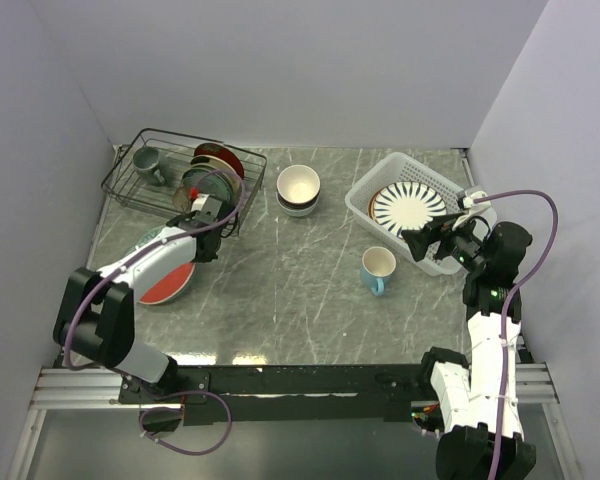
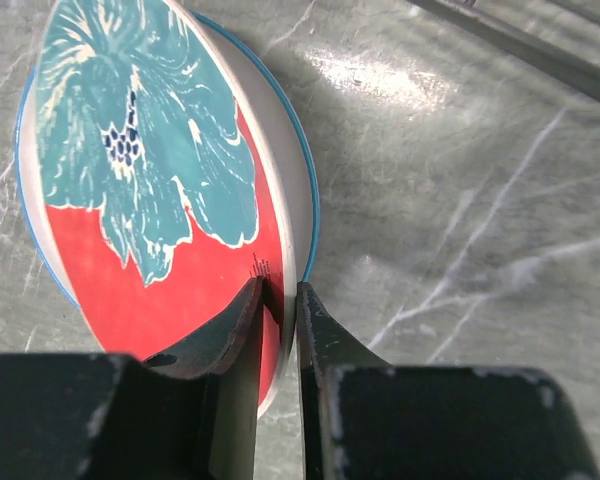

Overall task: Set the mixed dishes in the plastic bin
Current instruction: Pick up the plate at the center of the board.

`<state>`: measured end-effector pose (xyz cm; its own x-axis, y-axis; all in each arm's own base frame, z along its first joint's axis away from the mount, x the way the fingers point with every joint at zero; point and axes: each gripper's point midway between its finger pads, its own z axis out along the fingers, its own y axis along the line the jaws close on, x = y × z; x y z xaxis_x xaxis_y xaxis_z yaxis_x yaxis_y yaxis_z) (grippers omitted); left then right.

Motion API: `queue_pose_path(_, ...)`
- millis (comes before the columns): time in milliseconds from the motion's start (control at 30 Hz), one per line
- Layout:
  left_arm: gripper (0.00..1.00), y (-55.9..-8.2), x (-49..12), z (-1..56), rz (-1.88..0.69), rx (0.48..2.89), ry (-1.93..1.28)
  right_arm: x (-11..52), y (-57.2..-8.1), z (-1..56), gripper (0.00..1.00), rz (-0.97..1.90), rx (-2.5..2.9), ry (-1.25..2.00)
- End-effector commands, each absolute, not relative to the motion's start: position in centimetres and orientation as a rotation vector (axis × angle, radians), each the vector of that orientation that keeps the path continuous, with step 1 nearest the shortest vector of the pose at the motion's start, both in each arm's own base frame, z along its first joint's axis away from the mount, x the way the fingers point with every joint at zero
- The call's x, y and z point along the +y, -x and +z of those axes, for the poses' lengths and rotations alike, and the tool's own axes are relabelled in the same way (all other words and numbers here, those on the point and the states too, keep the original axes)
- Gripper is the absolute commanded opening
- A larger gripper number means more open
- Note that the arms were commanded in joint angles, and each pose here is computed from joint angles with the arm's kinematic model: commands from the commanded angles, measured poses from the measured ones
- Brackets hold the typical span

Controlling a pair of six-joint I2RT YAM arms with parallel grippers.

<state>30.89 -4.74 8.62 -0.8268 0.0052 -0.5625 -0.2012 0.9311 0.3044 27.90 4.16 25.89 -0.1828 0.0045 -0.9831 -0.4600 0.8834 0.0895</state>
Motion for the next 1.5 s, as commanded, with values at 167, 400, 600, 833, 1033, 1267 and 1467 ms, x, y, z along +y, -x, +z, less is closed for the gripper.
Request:
queue_pose_path(167,0.01,-31.1,-5.7,15.6,0.315,2.348,0.164,3.9,-28.3,26.6,1.00,0.411,1.688,0.359)
queue_pose_path(400,0.01,-30.4,-5.1,20.9,0.290,2.234,0.151,3.9,-28.4,26.6,1.00,0.412,1.689,0.359)
queue_pose_path(600,0.01,-29.7,-4.7,24.9,0.276,2.156,0.118,3.8,-28.5,26.3,1.00,0.413,1.697,0.353)
queue_pose_path(833,0.01,-28.9,-4.7,27.4,0.270,2.104,0.042,3.7,-28.6,26.2,1.00,0.415,1.703,0.347)
queue_pose_path(1033,0.01,-28.1,-5.8,29.2,0.227,2.066,-0.045,3.6,-28.8,25.9,1.00,0.420,1.711,0.343)
queue_pose_path(1267,0.01,-26.5,-9.1,31.1,0.197,2.002,-0.225,3.7,-28.8,25.8,1.00,0.421,1.713,0.347)
queue_pose_path(1467,0.01,-24.1,-13.7,31.8,0.212,1.923,-0.423,3.7,-28.8,25.7,1.00,0.421,1.713,0.350)
